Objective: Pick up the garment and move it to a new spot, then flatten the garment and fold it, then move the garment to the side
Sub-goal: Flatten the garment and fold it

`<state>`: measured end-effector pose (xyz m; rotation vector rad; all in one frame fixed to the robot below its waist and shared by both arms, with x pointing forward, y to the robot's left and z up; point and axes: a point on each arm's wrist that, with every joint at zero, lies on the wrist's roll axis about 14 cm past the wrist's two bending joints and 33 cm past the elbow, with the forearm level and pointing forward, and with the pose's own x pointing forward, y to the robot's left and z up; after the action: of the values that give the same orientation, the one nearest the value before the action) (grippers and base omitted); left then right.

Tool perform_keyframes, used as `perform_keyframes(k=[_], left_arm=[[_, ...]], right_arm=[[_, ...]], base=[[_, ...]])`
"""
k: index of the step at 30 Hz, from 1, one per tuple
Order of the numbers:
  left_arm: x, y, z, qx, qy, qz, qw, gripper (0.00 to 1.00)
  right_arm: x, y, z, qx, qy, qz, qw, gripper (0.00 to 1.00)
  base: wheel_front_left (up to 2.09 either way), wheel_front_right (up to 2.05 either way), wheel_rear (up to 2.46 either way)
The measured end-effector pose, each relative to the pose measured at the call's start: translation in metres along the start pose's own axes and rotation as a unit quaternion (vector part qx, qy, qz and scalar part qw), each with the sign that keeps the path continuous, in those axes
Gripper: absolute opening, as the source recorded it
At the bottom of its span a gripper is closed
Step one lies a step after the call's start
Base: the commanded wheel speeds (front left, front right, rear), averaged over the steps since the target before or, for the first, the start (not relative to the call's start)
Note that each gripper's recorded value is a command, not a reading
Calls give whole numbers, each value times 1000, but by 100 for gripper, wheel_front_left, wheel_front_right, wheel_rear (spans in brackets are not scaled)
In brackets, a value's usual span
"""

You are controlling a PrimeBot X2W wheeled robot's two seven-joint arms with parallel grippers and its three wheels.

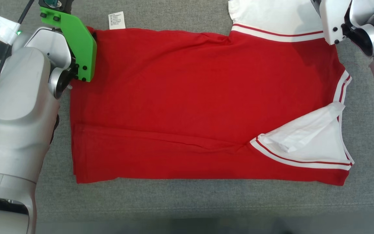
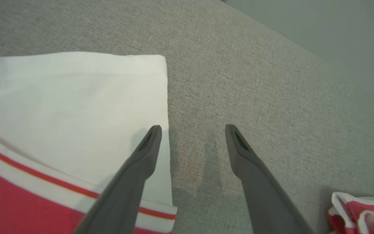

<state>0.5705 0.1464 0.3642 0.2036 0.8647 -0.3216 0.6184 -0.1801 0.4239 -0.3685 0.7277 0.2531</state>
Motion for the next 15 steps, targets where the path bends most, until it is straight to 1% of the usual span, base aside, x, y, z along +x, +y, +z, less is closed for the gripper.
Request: perform_keyframes(k=[1, 5, 10, 12, 15], left_arm=[[1, 0, 0, -1, 1, -1, 1000, 0], [5, -5, 0, -3, -1, -4, 1000, 0], [6, -10, -5, -10, 6, -9, 1000, 0], [7, -13, -7, -13, 7, -12, 1000, 0], [7, -14, -7, -14, 3, -14, 1000, 0]], right_arm=[[1, 0, 1, -2, -2, 0, 1000, 100], [8, -3, 9, -11, -22, -4, 1000, 100], [17, -2, 10, -15, -28, -3, 999, 100], [25, 6, 12, -25, -29, 3, 999, 100], [29, 7, 18, -28, -35, 4, 999, 100]], base=[[0, 0, 0], [0, 0, 0], [0, 0, 0], [0, 0, 0], [0, 0, 0]])
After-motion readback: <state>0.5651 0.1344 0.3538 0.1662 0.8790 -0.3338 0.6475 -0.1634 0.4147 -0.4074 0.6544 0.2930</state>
